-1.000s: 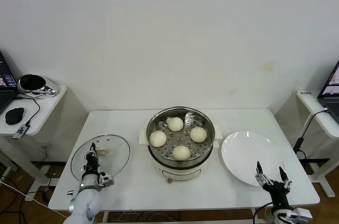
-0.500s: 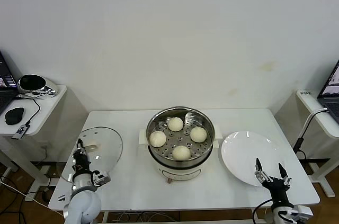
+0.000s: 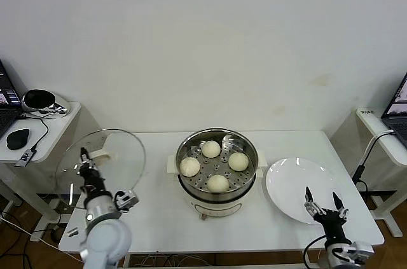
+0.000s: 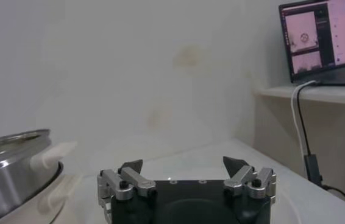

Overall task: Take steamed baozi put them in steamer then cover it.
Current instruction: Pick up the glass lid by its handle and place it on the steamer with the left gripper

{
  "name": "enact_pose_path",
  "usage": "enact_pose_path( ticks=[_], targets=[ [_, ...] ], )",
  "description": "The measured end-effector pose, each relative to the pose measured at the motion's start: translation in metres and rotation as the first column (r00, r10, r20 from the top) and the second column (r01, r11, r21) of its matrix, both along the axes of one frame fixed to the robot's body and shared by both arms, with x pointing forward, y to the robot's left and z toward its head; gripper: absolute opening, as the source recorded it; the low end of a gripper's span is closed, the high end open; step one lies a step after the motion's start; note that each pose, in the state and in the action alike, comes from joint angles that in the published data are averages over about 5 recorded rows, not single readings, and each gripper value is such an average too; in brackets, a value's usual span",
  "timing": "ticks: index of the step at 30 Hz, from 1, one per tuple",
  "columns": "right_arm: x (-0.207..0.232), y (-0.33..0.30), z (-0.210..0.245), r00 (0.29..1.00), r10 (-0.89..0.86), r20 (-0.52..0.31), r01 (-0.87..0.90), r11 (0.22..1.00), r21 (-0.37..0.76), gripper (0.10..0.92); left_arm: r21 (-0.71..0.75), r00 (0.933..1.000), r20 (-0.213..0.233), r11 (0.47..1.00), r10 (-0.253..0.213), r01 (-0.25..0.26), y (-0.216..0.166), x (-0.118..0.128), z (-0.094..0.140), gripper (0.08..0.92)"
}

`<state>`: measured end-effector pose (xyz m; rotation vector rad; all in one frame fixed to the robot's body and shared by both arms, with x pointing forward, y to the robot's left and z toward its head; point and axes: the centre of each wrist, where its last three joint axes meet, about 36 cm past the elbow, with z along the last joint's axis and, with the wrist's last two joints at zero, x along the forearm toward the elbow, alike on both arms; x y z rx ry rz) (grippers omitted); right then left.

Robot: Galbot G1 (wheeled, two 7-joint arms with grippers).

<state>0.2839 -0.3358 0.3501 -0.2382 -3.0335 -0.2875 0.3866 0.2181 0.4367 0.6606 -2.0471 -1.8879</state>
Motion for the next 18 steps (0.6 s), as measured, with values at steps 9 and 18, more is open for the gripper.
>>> enact_pose_path(
  ticks=[9, 18],
  targets=[
    [-0.007, 0.005, -0.007, 1.0, -0.014, -0.012, 0.014, 1.0, -0.027, 0.823, -0.039, 0.9971, 0.002, 0.996, -0.076, 0.076, -0.068, 0.005, 0.018, 0.14],
    [-0.011, 0.014, -0.019, 0.999, -0.024, -0.026, 0.023, 0.999, -0.04, 0.823, -0.082, 0.9808, -0.01, 0.978, -0.195, 0.193, -0.131, 0.01, 0.036, 0.14]
  ],
)
